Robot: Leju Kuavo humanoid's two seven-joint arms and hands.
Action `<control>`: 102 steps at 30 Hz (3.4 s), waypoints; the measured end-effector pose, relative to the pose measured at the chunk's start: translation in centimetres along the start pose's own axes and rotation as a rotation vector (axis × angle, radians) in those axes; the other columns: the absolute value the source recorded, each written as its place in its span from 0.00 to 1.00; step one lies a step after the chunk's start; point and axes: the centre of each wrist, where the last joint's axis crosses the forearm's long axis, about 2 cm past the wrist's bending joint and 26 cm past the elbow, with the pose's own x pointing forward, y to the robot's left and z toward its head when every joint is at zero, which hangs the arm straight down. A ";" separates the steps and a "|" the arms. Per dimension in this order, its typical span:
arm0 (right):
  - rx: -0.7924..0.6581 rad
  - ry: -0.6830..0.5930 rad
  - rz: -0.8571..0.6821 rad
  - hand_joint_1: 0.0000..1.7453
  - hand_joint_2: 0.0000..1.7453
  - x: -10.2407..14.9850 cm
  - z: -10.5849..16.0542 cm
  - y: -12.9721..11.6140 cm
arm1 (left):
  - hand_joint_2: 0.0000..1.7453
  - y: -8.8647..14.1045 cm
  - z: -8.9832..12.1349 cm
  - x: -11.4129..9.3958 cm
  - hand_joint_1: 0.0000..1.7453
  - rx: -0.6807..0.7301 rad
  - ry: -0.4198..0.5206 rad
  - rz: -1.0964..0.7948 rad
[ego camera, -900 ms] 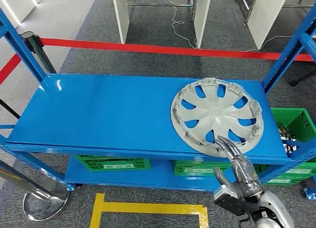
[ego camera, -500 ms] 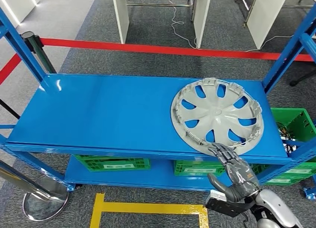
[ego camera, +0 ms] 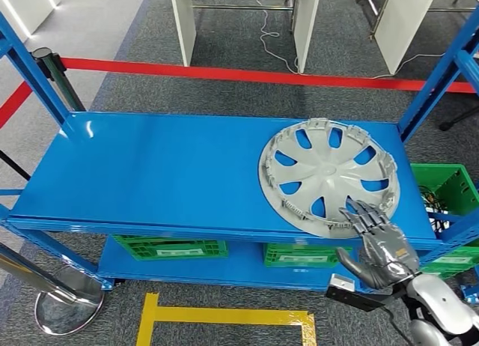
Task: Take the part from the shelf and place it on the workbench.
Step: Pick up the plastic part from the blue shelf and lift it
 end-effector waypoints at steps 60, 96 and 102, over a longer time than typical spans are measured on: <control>0.323 -0.062 -0.162 0.00 1.00 -7.8 -8.2 4.2 | 1.00 -0.2 -0.4 0.7 0.00 -0.074 -0.006 -0.095; 0.410 -0.013 -0.260 1.00 1.00 -11.1 -9.5 4.5 | 1.00 -1.2 -0.3 0.9 0.00 -0.086 0.010 -0.098; 0.392 -0.033 -0.269 1.00 1.00 -10.9 -8.9 4.6 | 1.00 -1.3 -0.3 0.8 0.00 -0.087 0.004 -0.104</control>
